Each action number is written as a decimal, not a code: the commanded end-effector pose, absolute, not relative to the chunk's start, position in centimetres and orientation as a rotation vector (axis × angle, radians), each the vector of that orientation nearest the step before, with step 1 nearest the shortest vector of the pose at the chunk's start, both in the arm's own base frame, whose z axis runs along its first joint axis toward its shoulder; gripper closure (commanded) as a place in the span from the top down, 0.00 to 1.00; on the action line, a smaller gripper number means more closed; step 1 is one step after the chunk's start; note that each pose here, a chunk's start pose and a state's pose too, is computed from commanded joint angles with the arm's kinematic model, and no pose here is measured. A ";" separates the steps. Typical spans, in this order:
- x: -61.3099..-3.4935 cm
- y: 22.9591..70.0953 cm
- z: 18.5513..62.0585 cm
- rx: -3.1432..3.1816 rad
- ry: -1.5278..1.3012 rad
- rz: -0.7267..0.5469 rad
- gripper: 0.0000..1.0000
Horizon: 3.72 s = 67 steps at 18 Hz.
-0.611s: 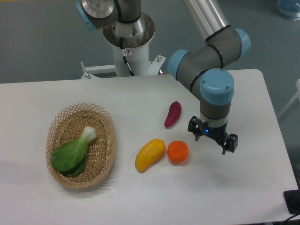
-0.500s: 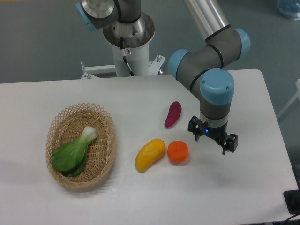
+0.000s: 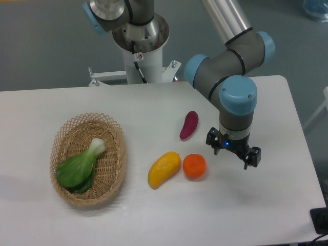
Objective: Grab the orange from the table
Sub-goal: 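Move the gripper over the small orange and lower it around it, then close the gripper on the orange, then lift the held orange up and away from the mango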
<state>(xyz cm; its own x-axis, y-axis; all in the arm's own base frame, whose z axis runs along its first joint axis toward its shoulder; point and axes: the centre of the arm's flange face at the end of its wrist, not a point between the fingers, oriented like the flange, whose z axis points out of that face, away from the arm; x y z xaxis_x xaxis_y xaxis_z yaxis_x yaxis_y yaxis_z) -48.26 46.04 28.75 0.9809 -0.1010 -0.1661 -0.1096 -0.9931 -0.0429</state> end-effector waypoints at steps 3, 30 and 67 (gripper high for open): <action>-48.1 46.1 27.2 -3.095 0.157 0.228 1.00; -40.7 49.1 20.5 -3.140 0.226 0.085 1.00; -47.3 49.7 29.1 -3.091 0.165 0.274 0.45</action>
